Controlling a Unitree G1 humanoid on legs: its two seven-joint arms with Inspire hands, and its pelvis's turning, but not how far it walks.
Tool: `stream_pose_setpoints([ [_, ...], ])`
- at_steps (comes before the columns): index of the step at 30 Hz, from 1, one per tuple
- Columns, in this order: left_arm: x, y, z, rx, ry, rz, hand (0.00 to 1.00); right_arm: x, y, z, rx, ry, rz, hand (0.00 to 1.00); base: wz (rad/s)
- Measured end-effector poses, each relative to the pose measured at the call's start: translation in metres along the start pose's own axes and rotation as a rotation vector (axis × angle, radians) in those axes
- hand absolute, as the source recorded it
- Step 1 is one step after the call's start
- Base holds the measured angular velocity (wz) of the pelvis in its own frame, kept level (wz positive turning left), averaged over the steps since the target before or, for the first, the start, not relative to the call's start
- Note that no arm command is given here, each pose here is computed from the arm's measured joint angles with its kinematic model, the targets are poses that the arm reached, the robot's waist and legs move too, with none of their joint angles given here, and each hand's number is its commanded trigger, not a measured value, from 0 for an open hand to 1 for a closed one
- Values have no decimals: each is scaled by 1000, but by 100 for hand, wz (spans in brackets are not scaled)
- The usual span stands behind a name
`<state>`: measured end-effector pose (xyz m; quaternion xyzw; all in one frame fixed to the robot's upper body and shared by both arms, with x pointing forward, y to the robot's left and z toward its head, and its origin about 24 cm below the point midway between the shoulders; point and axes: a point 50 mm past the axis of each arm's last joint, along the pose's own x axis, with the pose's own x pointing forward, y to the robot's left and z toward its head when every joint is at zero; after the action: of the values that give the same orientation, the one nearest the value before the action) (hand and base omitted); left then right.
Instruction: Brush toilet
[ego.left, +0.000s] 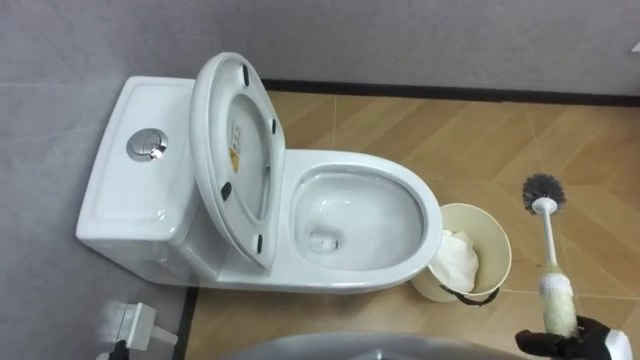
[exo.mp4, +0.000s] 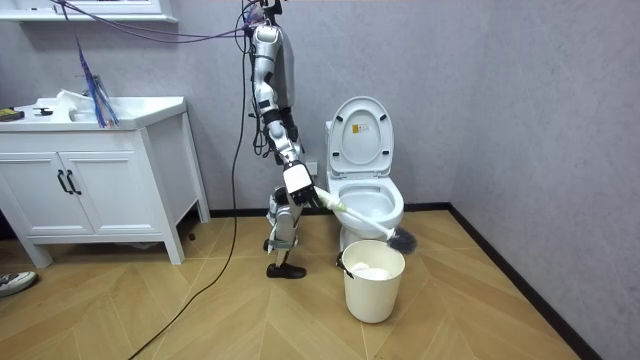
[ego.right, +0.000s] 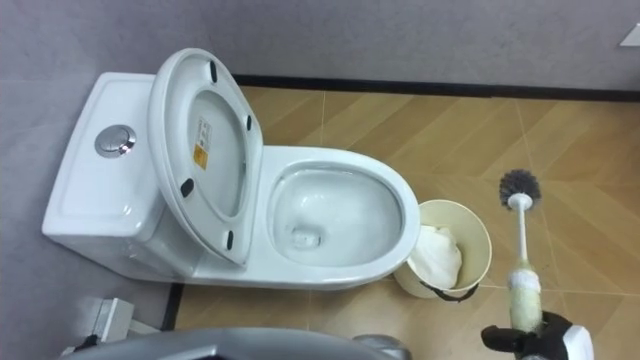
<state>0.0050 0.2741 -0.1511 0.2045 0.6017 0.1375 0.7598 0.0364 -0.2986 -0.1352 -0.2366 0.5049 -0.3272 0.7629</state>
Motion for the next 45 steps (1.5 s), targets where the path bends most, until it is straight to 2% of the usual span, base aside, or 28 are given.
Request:
stream_pose_setpoints([
  [39, -1, -9, -5, 64, 35, -56, 0, 1, 4, 0, -7, 22, 46, 0, 0],
  [45, -1, -9, -8, 86, 54, -60, 0, -4, 11, -23, -48, 125, 158, 0, 1],
])
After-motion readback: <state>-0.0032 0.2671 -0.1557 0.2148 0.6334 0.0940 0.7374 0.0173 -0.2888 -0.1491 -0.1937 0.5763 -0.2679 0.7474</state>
